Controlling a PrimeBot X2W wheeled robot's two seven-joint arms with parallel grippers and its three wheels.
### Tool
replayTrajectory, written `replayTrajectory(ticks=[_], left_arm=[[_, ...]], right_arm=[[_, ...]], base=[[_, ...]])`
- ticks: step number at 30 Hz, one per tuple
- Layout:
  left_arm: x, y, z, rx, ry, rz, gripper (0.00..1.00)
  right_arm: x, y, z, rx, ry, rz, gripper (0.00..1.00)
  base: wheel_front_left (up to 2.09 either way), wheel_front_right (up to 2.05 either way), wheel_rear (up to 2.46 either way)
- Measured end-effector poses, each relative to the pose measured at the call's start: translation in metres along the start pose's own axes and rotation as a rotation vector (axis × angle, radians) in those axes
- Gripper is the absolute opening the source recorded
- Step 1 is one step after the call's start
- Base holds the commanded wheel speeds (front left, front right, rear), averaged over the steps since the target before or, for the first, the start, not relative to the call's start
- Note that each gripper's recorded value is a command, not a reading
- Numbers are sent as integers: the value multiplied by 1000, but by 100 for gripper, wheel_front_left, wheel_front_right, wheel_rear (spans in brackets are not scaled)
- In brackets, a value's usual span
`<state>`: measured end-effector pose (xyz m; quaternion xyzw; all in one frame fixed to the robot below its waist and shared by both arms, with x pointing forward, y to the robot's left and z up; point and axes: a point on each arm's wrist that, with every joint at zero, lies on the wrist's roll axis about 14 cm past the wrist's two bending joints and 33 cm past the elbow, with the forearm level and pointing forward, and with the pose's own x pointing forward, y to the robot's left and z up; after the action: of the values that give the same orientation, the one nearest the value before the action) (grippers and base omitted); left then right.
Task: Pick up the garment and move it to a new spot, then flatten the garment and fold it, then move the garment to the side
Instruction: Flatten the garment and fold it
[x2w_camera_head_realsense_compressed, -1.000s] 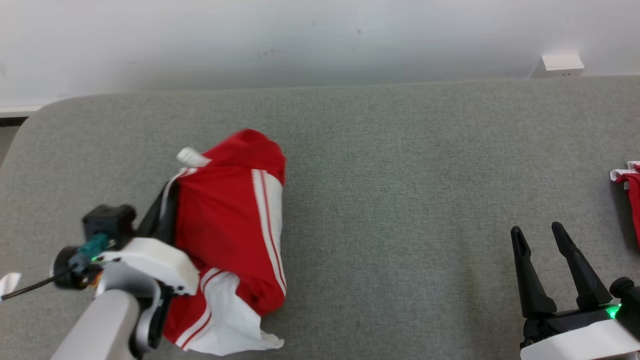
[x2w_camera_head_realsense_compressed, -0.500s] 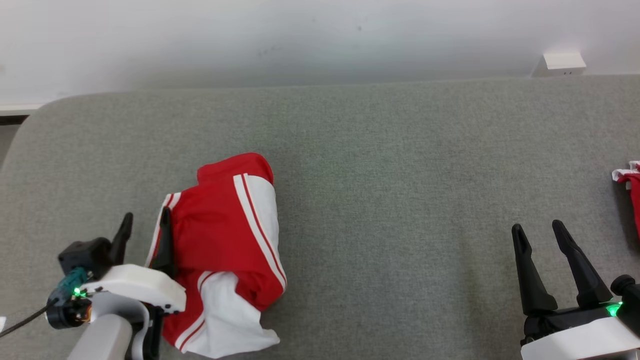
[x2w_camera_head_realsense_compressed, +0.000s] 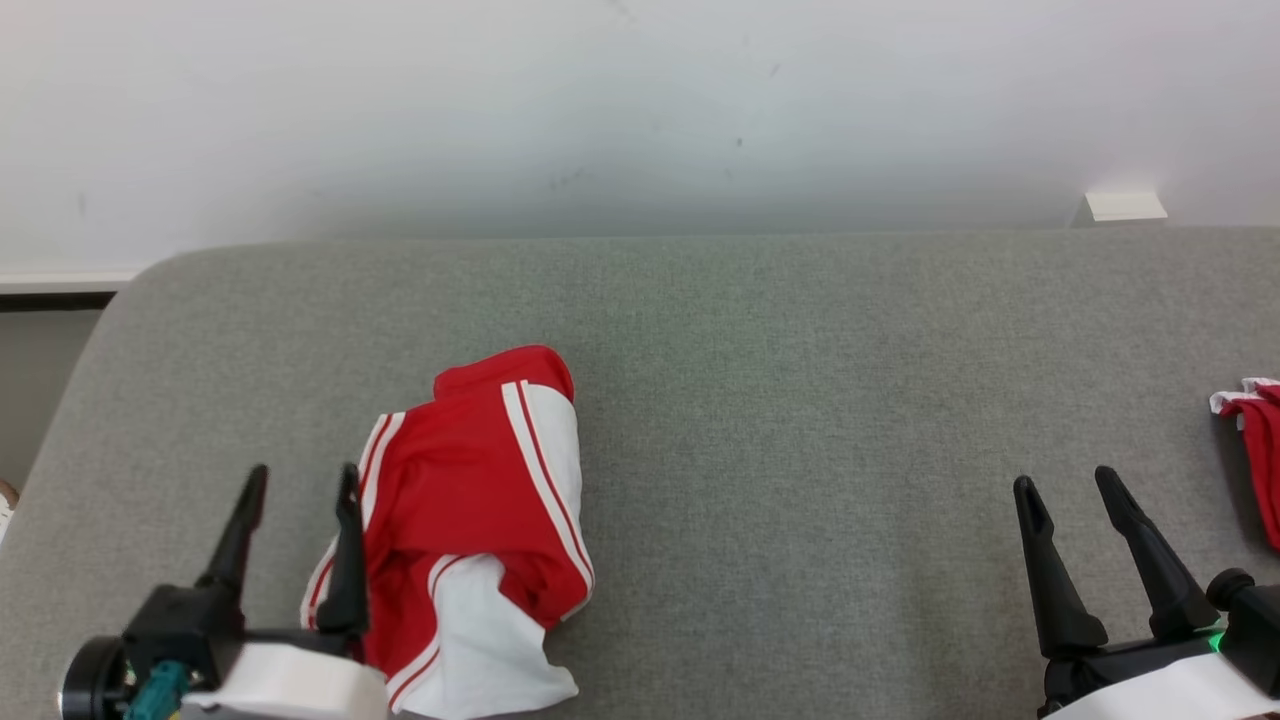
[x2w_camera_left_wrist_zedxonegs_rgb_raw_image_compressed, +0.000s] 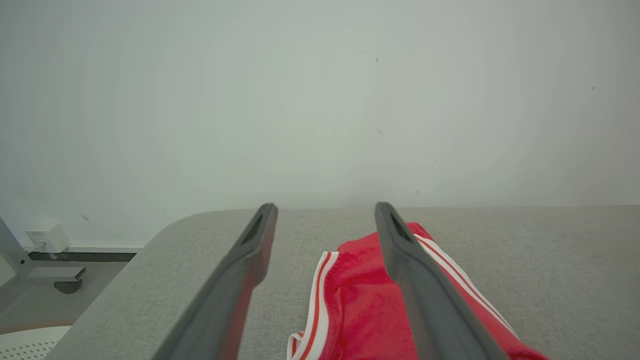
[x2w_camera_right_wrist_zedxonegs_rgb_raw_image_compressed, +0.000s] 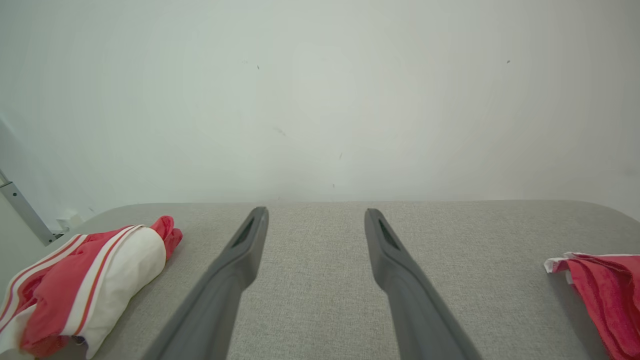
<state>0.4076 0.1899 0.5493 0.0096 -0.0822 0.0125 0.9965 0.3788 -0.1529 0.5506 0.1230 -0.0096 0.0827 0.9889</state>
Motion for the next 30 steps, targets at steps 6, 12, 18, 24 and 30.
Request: replayTrajectory(ticks=[6,12,18,24,30], left_arm=[[-21,-11,3,-11,35,-21,100],[-25,-11,3,-16,49,-22,100],[-24,-12,3,-19,52,-26,100],[-19,-12,4,-21,46,-26,100],[-10,-12,9,-19,19,-31,100]], right_arm=[[-9,0,0,0,5,-4,100],[-10,1,0,0,8,-4,100],[-9,-1,0,-1,9,-8,100],[-2,12,-23,-3,88,43,100],[11,71,-80,32,265,251,100]], base=[[0,0,0],[0,0,0],[0,0,0],[0,0,0],[0,0,0]])
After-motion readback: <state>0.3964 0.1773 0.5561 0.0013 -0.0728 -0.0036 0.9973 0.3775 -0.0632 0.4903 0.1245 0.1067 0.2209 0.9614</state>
